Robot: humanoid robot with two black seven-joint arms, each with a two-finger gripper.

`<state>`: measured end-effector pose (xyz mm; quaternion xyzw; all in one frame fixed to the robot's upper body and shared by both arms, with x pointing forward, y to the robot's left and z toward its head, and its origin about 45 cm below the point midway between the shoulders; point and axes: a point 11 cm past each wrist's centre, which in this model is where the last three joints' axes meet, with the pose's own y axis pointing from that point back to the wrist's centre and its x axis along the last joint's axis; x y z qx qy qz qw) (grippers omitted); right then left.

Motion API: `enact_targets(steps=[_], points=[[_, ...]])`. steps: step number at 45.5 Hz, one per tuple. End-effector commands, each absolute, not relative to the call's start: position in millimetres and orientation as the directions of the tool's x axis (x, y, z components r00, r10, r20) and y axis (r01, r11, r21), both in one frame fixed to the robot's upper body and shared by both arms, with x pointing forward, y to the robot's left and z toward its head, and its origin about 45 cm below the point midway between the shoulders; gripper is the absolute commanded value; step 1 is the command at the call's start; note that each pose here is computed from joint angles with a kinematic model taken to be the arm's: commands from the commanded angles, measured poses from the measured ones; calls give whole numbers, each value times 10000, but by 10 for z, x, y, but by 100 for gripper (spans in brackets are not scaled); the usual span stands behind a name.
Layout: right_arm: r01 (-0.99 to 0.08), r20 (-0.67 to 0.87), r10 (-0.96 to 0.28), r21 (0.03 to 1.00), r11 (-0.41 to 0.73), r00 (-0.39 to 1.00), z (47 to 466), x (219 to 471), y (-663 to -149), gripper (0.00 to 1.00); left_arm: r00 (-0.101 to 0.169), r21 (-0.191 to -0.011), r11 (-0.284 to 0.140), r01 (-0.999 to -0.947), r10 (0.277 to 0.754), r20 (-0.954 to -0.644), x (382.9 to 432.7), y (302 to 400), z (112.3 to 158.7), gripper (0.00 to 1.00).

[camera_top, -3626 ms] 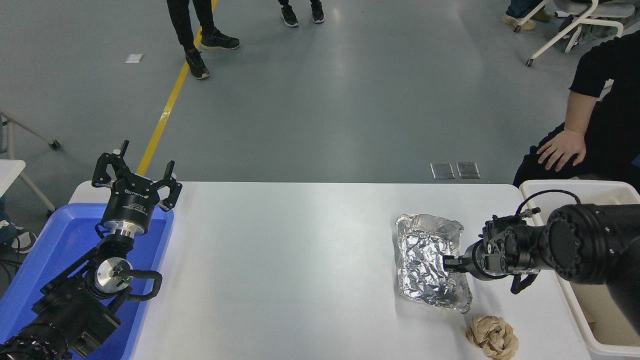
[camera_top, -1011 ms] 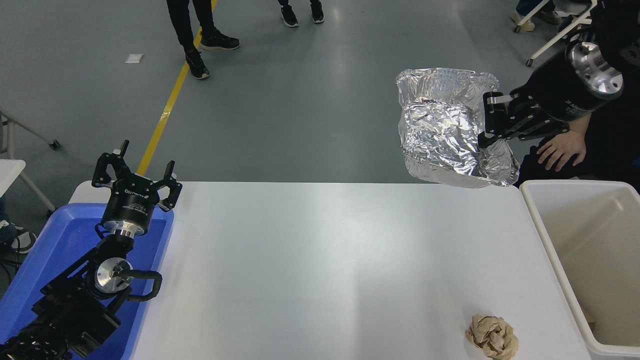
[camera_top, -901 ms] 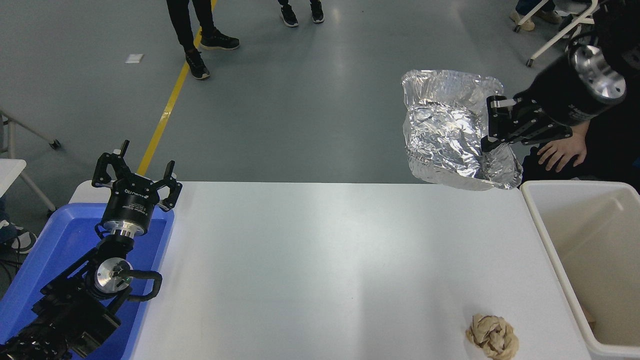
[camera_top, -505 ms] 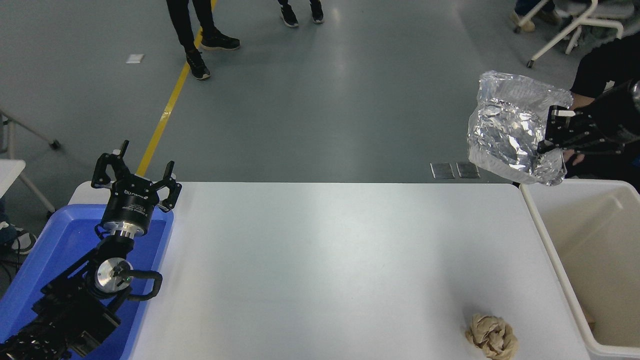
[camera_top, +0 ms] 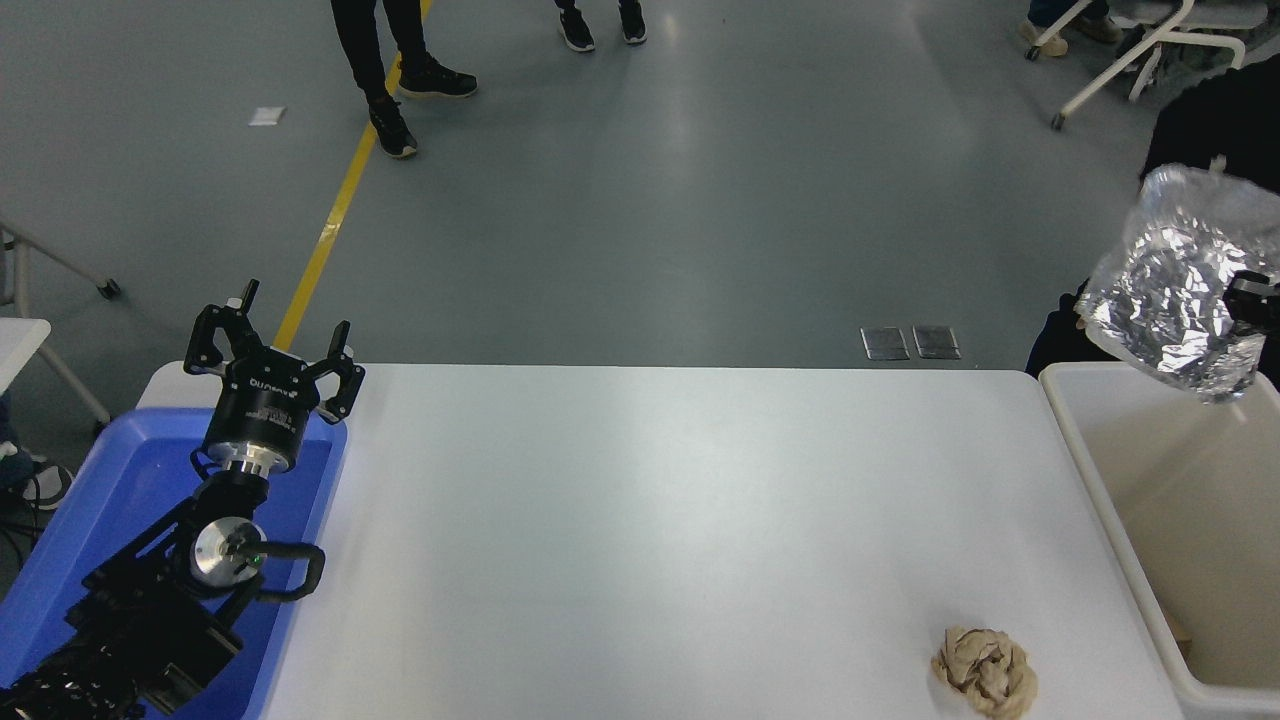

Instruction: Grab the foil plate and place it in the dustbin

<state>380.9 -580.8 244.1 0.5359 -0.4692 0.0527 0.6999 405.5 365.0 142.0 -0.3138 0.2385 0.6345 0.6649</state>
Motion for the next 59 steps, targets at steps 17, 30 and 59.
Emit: enact_targets(steps=[17, 30, 59], points=[[-5176, 7870, -4729, 6169, 5929, 3964, 1318, 2918, -6105, 0, 804, -1141, -24, -9935, 6945, -7150, 4055, 3651, 1419, 98], [-5186, 7849, -5032, 6178, 5910, 3616, 991, 2777, -5971, 0, 804, -1141, -24, -9935, 6945, -7150, 4055, 3651, 1419, 98], [-5043, 7754, -5284, 6285, 5922, 3458, 799, 2630, -5942, 57, 804, -1141, -24, -9935, 6945, -7150, 4055, 3651, 1419, 98]])
